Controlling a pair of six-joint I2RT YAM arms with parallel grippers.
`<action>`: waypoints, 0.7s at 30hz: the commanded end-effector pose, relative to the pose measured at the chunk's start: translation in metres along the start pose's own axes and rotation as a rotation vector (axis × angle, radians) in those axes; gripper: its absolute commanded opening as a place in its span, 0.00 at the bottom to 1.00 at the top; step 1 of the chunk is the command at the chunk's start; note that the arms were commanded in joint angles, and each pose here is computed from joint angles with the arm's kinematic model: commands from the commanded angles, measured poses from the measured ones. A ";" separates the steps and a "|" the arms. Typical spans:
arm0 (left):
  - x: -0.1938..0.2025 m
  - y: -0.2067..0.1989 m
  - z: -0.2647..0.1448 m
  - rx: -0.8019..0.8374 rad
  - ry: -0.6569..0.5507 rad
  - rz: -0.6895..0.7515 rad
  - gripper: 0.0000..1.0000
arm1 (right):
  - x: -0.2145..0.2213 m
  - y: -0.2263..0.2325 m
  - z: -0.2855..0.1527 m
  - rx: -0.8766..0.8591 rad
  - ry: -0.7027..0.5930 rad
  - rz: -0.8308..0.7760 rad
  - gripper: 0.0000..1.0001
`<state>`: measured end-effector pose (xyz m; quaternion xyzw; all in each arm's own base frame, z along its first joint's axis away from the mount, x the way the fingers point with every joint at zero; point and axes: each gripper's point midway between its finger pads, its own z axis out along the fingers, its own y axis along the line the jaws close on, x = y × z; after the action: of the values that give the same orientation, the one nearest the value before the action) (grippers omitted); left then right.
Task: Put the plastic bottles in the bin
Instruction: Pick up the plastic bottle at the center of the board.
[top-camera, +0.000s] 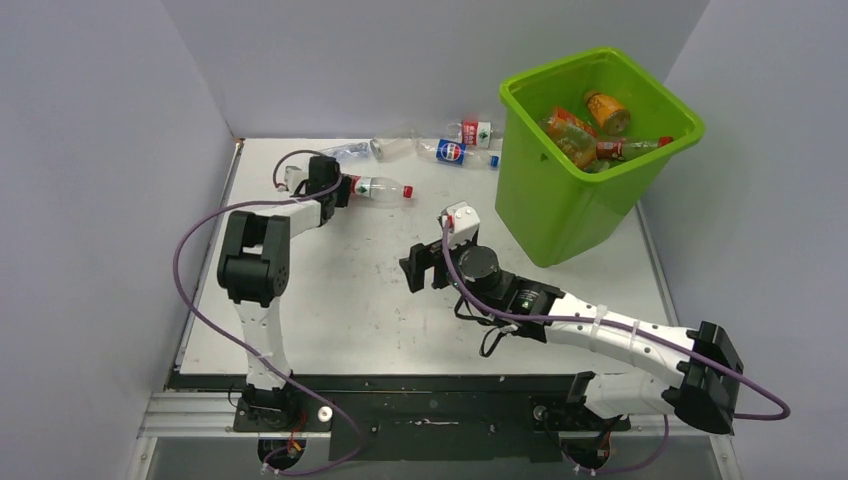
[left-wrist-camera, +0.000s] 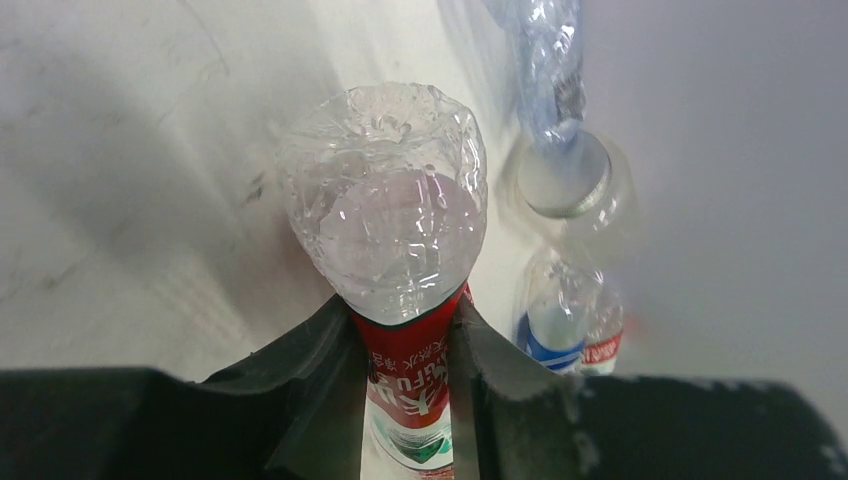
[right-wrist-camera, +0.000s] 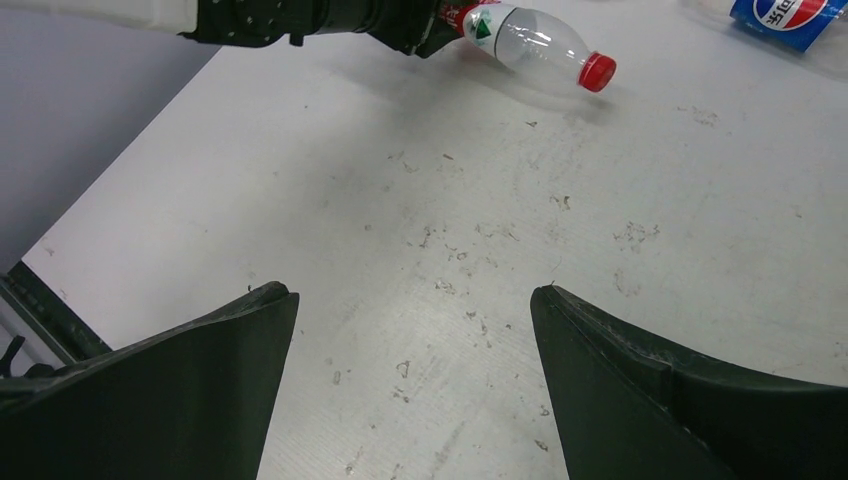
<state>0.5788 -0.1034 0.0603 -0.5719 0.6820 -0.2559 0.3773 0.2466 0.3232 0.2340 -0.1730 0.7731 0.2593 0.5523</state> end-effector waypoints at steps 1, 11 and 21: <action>-0.016 -0.093 -0.090 0.318 0.042 -0.054 0.12 | -0.048 0.000 -0.019 0.002 -0.128 0.056 0.90; -0.010 -0.109 -0.283 0.730 0.244 -0.148 0.08 | -0.106 -0.006 -0.060 -0.067 -0.336 0.201 0.90; 0.004 -0.088 -0.385 0.912 0.345 -0.171 0.03 | -0.137 0.018 -0.077 -0.247 -0.470 0.347 0.90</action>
<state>0.3460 -0.1551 0.3082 -0.3919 0.5429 -0.6034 0.4332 0.2288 0.2786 0.3587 -0.0519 0.6460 0.4138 0.6394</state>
